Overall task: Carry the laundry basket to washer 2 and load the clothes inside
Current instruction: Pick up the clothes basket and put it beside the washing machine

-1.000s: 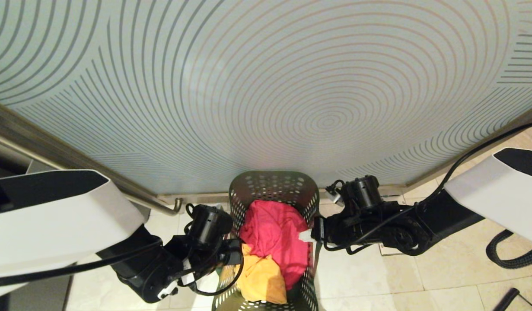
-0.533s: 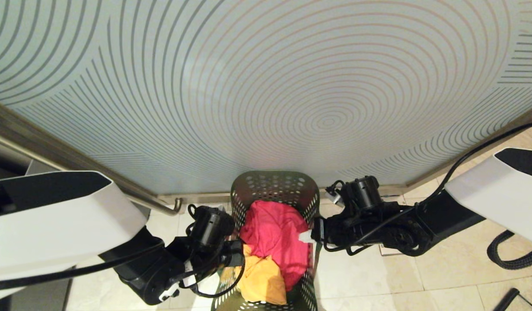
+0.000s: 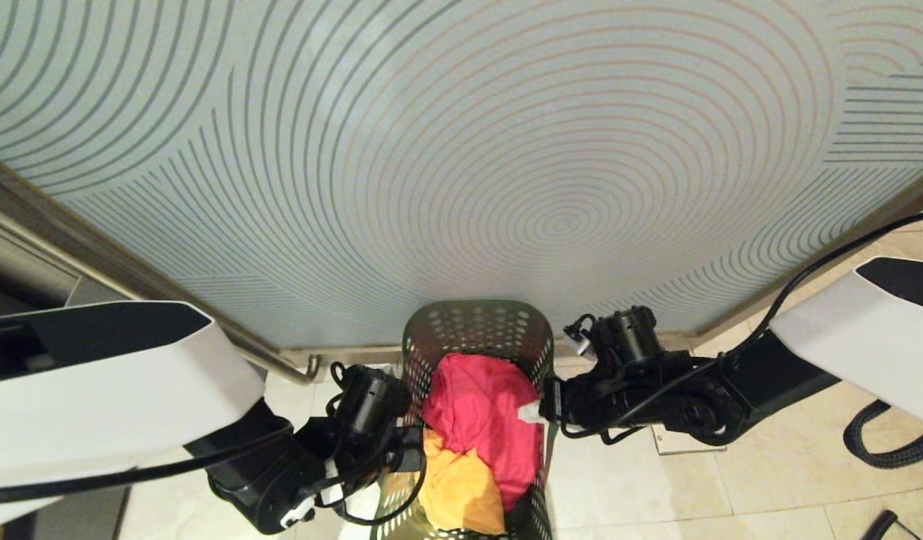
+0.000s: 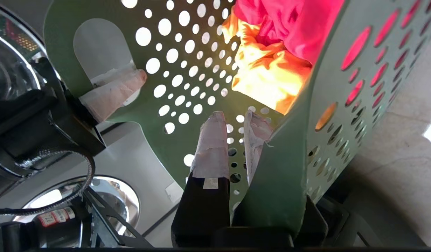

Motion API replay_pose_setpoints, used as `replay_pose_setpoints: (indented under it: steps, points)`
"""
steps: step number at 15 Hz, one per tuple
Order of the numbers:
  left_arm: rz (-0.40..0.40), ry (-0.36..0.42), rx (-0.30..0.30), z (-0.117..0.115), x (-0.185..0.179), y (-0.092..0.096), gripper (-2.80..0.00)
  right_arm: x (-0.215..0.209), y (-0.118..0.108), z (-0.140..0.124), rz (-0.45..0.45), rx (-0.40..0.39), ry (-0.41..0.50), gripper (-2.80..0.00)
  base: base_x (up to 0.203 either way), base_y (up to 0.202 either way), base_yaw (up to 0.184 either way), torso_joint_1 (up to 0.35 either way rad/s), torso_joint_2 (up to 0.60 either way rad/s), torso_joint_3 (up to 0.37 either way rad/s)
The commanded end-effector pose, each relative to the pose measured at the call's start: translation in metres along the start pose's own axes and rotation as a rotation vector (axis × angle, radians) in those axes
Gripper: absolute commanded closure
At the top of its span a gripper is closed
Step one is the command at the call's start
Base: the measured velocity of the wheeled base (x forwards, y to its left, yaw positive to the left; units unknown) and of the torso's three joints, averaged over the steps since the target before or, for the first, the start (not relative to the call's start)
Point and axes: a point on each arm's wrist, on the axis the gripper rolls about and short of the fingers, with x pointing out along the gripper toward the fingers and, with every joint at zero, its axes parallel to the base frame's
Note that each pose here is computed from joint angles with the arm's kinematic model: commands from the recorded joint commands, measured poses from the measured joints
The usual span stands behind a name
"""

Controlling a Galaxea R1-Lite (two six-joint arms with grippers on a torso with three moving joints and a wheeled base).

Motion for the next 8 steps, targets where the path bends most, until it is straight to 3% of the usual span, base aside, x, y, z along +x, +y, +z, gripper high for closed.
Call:
replay_pose_setpoints:
  steps: [1, 8]
  points:
    - [-0.006, -0.016, -0.006, 0.003, -0.004, -0.001, 0.0, -0.002, 0.006, 0.001, 0.015, -0.009, -0.006, 0.0, 0.0, 0.0, 0.0, 0.01, 0.01, 0.202]
    - [-0.025, -0.036, 0.005, 0.004, -0.028, 0.001, 0.0, -0.012, 0.034, -0.002, 0.061, -0.038, -0.009, 0.0, 0.0, 0.0, 0.0, 0.002, 0.0, 0.203]
